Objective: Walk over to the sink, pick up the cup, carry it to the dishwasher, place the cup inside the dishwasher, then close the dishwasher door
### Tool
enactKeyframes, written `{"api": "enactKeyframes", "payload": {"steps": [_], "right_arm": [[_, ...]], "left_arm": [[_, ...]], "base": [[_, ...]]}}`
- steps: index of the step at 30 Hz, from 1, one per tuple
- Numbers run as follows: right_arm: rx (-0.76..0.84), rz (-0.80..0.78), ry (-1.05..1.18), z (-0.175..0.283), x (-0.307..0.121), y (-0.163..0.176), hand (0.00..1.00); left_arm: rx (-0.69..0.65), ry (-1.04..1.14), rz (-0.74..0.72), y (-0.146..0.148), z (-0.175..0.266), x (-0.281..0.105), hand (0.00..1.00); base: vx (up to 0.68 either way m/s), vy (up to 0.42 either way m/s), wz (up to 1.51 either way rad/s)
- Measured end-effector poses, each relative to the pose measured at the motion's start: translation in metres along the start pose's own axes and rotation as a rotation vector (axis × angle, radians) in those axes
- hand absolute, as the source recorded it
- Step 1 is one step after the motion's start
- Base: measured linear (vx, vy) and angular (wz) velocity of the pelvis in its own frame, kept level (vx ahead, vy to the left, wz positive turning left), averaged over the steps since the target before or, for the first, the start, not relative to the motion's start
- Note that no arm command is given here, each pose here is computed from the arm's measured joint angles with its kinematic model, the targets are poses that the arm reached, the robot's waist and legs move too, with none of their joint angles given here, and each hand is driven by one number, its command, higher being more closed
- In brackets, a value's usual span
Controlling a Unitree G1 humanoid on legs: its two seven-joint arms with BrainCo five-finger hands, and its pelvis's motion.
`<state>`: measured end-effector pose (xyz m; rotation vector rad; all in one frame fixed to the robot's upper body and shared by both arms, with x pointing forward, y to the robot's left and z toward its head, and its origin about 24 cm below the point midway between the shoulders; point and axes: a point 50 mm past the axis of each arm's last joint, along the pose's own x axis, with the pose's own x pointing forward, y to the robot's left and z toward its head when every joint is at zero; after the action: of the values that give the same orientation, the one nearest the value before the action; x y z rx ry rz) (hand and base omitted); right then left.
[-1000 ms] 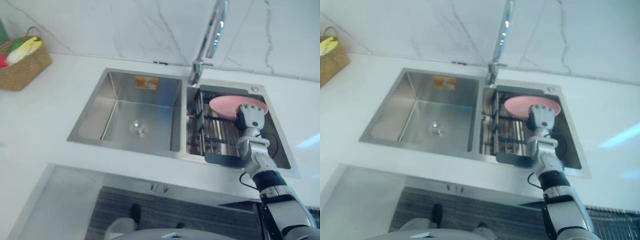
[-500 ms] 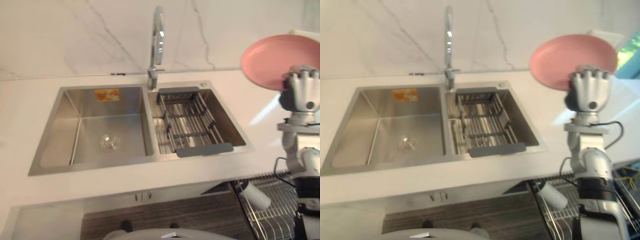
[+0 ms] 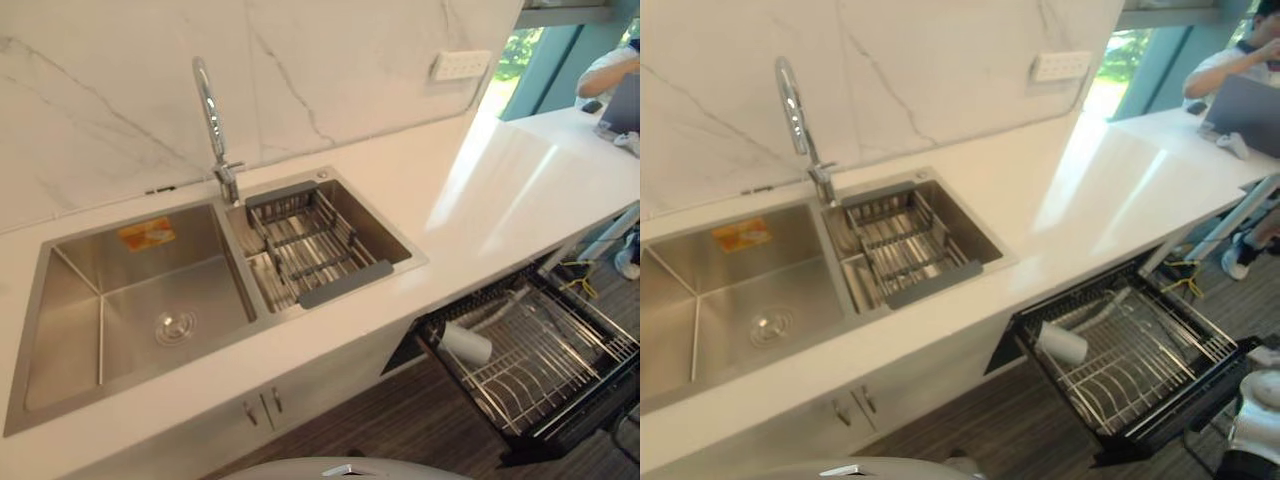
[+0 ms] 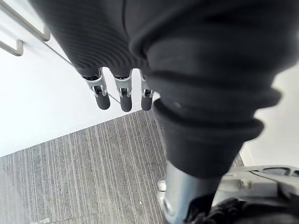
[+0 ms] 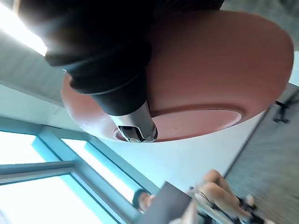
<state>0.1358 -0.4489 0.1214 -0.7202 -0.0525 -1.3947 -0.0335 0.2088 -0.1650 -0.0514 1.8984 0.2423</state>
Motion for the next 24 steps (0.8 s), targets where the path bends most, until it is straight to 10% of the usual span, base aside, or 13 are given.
{"api": "enactKeyframes", "payload": {"steps": [14,24], "right_arm": [[-0.001,0.264,0.489,-0.059,-0.098,0.061,1.00],[-0.073,0.575,0.246,0.002,-0.124,0.135,1.00]], "left_arm": [[-0.145,-0.021,-0.015,0.000,0.002,0.000,0.00],[-0.342,0.055,-0.091,-0.004,-0.038,0.008,0.00]], "base": [[0.05,0.008,0.24],[-0.07,0.036,-1.16]]}}
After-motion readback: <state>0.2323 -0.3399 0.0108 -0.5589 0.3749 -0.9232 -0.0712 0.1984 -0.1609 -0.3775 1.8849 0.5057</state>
